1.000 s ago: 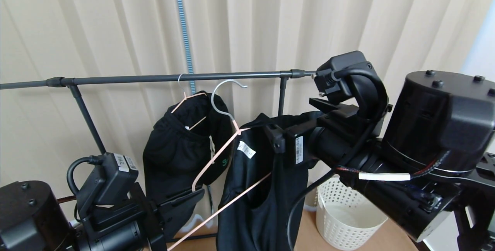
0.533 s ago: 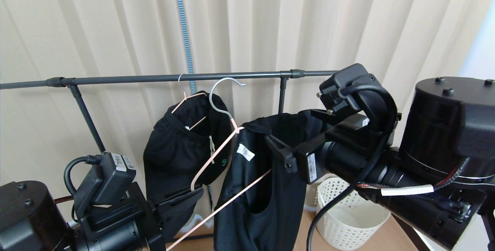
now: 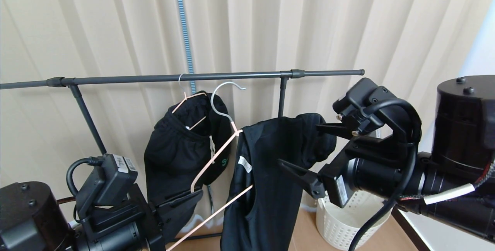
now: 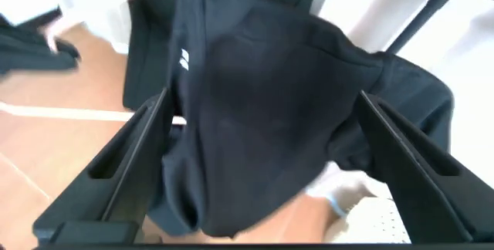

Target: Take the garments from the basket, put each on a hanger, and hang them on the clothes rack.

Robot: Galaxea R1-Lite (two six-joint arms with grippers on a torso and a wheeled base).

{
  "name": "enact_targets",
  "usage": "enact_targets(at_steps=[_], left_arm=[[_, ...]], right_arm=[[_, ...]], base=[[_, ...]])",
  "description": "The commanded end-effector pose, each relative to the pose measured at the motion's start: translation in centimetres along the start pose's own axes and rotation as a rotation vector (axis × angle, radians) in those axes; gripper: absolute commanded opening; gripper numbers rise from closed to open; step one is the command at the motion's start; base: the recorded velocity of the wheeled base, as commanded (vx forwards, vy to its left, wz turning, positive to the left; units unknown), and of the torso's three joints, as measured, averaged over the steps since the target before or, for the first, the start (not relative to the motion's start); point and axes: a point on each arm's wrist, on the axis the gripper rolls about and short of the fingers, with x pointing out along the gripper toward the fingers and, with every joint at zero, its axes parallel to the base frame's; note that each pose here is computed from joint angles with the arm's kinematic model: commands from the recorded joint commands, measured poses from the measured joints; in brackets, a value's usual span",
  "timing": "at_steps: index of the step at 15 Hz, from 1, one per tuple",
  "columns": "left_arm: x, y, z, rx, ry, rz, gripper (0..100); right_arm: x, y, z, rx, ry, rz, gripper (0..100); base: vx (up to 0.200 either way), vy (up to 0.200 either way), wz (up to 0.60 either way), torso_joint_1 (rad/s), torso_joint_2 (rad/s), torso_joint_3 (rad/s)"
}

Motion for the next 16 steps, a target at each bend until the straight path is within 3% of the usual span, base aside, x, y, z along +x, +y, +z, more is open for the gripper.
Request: enact_targets(at_steps=[1,4,5,9,12,14,16], left_arm=[[0.3,0.1,-0.8,-0.007,0.039,-0.024,0],[-0.2,0.4,-1.3,0.021,0.060,-0.076,0],[-0.4,0.3,-1.9,0.041,0.083,-0.109,0],[-0.7,0.1,-2.5,0.066,0.112,-0.135,0],[-1.1,-0.2,-3.0,0.103,0.124,-0.192,0],[-1.1,-0.3,-3.1,0.118,0.127,-0.201,0],[-1.1,-0.4,-3.1,0.124,0.127,-0.207,0]], right_arm=[[-0.3,-2.2,-0.2,-0.030,0.026,-0.040,100],[-0.8,-3.6,0.2,-0.112,0.071,0.002,100],[-1.3,-5.2,1.5,-0.193,0.114,0.083,100],[-0.7,-7.2,3.5,-0.399,0.312,0.347,100],[2.4,-7.8,2.9,-0.545,0.423,0.531,100],[4.1,-8.8,1.9,-0.667,0.425,0.683,100],[4.8,-8.4,1.2,-0.601,0.411,0.800,100]], base=[[0.000,0.000,0.00,0.000,0.00,0.000],[0.000,0.000,0.00,0.000,0.00,0.000],[0.000,0.000,0.00,0.000,0.00,0.000],[0.000,0.000,0.00,0.000,0.00,0.000],[0.000,0.000,0.00,0.000,0.00,0.000],[0.000,0.000,0.00,0.000,0.00,0.000],[0.000,0.000,0.00,0.000,0.00,0.000]])
